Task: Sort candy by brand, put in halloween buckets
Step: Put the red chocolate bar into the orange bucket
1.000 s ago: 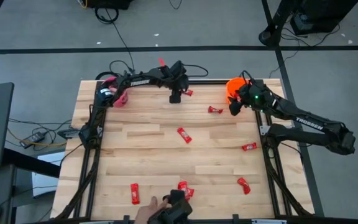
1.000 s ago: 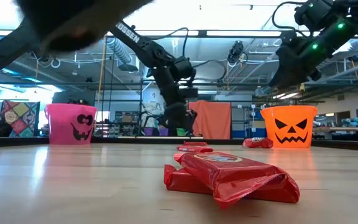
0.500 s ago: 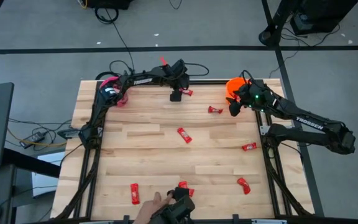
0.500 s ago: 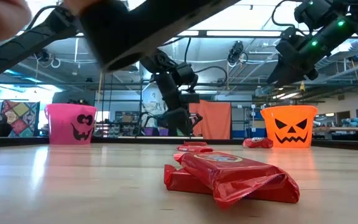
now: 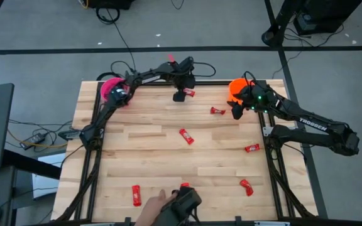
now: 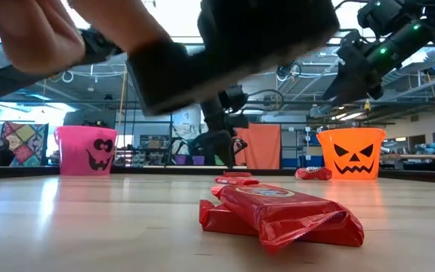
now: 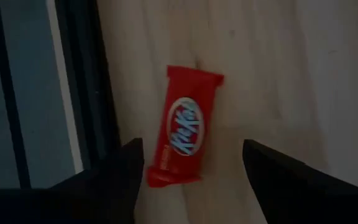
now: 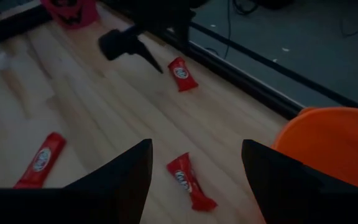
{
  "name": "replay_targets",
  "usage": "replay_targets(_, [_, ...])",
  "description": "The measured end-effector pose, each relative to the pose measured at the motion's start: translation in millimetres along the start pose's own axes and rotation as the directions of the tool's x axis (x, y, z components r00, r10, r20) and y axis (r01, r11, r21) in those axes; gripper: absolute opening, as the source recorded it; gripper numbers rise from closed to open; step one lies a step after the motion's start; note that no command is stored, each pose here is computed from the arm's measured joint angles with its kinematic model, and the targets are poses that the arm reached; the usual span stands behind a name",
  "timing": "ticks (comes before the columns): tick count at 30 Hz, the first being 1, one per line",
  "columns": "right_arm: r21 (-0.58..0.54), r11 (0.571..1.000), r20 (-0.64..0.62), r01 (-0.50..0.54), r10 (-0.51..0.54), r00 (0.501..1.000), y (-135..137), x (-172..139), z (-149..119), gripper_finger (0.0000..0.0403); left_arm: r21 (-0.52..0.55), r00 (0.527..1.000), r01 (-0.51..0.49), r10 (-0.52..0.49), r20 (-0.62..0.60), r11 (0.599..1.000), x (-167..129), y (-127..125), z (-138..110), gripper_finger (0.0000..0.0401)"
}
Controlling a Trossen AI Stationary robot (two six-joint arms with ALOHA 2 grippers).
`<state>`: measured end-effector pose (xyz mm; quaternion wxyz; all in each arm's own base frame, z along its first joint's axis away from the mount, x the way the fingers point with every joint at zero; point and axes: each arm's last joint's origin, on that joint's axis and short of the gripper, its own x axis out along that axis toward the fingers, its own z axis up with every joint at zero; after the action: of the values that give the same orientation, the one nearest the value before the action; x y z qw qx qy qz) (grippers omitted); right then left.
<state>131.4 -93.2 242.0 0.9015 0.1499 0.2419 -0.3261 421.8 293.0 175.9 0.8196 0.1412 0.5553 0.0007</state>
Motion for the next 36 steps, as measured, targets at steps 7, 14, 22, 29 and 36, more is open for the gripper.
replay_targets(7, [-0.001,1.000,-0.024,-0.011,0.011,1.000,0,0,-2,0.0258,0.017,0.999,0.043,-0.043,-0.027,0.999,19,8,3,0.0262])
replay_targets(14, [0.000,1.000,-0.024,-0.011,0.011,1.000,0,0,-2,0.0258,0.008,0.994,0.106,-0.106,-0.006,0.994,27,14,-9,0.0249])
replay_targets(22, [0.007,1.000,-0.024,-0.011,0.011,1.000,0,0,-2,0.0255,-0.096,0.976,0.217,-0.217,0.014,0.971,34,17,-25,0.0164])
replay_targets(29, [0.023,1.000,-0.025,-0.019,0.020,0.999,1,0,-2,0.0244,-0.171,0.982,0.186,-0.190,-0.005,0.967,30,18,-24,0.0110])
replay_targets(36, [-0.029,1.000,-0.020,0.003,-0.004,1.000,-1,8,-9,0.0242,-0.209,0.959,0.272,-0.247,0.138,0.939,9,18,-14,0.0124])
